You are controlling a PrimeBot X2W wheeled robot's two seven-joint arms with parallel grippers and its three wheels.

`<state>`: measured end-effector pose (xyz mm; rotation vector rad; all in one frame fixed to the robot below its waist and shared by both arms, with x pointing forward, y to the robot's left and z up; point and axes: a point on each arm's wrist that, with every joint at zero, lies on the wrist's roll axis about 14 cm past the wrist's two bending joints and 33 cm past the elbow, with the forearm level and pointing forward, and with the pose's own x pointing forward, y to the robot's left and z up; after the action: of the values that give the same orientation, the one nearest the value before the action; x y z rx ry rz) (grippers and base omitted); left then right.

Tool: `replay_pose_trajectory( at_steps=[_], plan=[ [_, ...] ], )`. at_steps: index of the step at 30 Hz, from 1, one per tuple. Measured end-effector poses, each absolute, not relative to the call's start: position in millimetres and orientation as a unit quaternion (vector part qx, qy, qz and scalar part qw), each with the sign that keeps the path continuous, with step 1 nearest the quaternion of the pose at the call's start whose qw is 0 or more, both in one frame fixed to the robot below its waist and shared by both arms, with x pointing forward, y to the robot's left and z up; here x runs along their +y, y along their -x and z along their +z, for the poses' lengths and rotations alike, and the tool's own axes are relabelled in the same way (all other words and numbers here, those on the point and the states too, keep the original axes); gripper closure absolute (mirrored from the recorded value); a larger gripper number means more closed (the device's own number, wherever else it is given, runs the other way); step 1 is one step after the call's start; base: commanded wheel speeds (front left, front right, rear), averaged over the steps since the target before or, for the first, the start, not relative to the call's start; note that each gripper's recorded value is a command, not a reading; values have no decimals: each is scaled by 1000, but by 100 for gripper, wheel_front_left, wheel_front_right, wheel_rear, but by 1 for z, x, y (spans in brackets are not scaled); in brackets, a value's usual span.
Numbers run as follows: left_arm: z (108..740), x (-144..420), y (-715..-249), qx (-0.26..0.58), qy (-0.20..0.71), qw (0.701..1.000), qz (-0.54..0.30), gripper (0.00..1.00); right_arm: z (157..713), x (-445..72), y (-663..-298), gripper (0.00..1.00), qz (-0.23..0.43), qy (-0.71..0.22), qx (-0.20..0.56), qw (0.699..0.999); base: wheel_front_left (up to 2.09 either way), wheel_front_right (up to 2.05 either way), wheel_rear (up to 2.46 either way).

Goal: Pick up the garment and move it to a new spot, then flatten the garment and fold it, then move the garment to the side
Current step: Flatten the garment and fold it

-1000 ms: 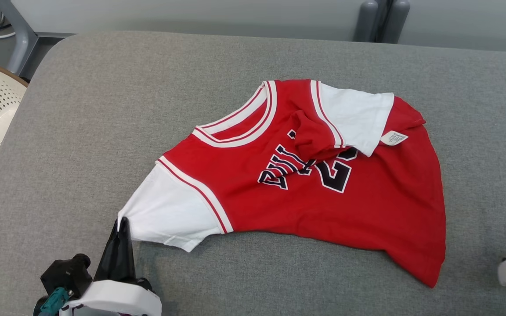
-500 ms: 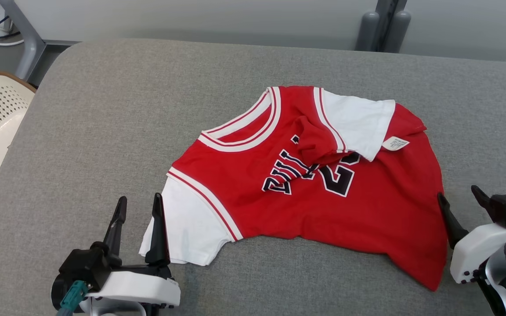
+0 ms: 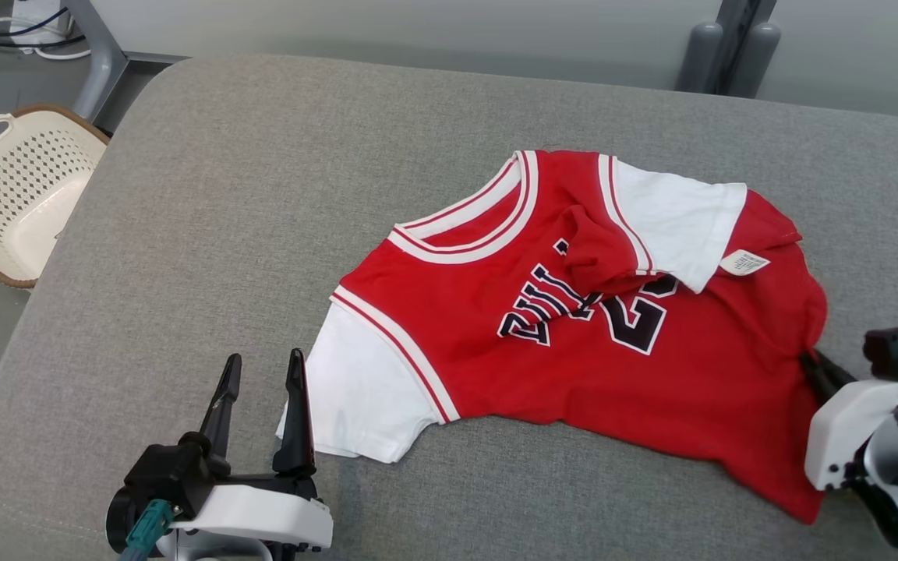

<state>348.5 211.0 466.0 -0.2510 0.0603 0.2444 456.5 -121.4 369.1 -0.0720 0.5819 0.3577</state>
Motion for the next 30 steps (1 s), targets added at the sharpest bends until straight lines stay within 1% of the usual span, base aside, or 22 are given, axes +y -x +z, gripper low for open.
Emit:
replay_pose_trajectory(
  at_steps=[10, 17, 23, 24, 25, 26, 30],
  plan=[
    [461, 207, -346, 38, 122, 985, 118, 0, 403, -159, -511, 100, 140, 67, 242, 958, 0, 0, 0],
    [456, 202, -351, 47, 122, 985, 112, 0, 407, -170, -545, 100, 127, 93, 253, 955, 0, 0, 0],
    [448, 198, -358, 59, 120, 985, 106, 0, 397, -163, -570, 100, 126, 100, 261, 952, 0, 0, 0],
    [447, 198, -360, 60, 120, 985, 104, 0, 396, -162, -574, 82, 125, 101, 261, 952, 0, 0, 0],
    [447, 197, -362, 61, 120, 986, 101, 0, 397, -159, -578, 51, 125, 102, 257, 953, 0, 0, 0],
    [446, 194, -363, 61, 120, 986, 96, 0, 399, -156, -582, 0, 128, 104, 250, 954, 0, 0, 0],
    [450, 185, -373, 55, 119, 989, 74, 0, 414, -138, -590, 0, 143, 105, 213, 961, 0, 0, 0]
  ],
)
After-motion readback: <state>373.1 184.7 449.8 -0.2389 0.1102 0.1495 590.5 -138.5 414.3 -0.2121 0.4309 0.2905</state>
